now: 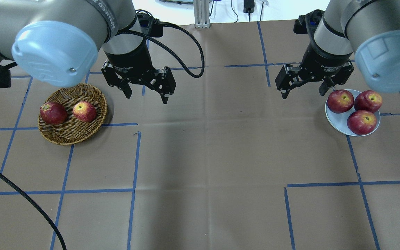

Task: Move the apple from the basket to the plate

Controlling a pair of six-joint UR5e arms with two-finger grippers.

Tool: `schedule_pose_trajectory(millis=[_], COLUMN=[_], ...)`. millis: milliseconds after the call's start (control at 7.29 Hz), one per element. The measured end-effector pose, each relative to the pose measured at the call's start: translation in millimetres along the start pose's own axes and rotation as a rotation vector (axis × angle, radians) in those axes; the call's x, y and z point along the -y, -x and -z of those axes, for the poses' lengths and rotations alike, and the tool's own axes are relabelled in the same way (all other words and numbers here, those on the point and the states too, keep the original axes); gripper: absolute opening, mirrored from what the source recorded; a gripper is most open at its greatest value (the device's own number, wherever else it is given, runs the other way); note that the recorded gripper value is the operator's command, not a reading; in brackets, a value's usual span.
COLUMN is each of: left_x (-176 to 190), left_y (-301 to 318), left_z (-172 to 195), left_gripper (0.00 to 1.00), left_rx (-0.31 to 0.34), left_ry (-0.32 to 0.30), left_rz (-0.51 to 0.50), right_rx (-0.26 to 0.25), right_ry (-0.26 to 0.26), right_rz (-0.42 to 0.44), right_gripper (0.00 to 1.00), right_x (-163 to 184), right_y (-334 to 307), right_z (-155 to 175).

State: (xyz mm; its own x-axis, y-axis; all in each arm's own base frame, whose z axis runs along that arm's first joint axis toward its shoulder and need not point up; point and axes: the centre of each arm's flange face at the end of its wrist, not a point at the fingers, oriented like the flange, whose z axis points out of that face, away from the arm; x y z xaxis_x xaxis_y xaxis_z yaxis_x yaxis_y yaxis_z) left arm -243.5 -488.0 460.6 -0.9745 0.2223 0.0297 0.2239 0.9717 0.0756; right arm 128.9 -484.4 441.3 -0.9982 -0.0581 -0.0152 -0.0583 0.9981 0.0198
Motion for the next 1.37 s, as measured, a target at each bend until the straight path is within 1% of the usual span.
schedule_pose_trajectory(millis=[274, 960, 1234, 1371], left_x=[0, 0, -4, -4], left_y=[0, 1, 5, 16], left_z=[0, -4, -18, -27], left_gripper=[0.98, 0.98, 0.98, 0.98], left_rx=[0.0, -0.001, -0.004, -0.007], left_ry=[0.0, 0.008, 0.03, 0.031], left_rz=[-0.002, -0.055, -0.089, -0.109], right_rx=[0.0, 0.0, 0.0, 0.0], right_ry=[0.0, 0.0, 0.0, 0.0], right_rz=[0.0, 0.0, 0.0, 0.001], right_gripper=[1.0, 1.0, 1.0, 1.0], right_x=[0, 0, 0, 0], right_y=[0, 0, 0, 1], right_z=[0, 0, 0, 0])
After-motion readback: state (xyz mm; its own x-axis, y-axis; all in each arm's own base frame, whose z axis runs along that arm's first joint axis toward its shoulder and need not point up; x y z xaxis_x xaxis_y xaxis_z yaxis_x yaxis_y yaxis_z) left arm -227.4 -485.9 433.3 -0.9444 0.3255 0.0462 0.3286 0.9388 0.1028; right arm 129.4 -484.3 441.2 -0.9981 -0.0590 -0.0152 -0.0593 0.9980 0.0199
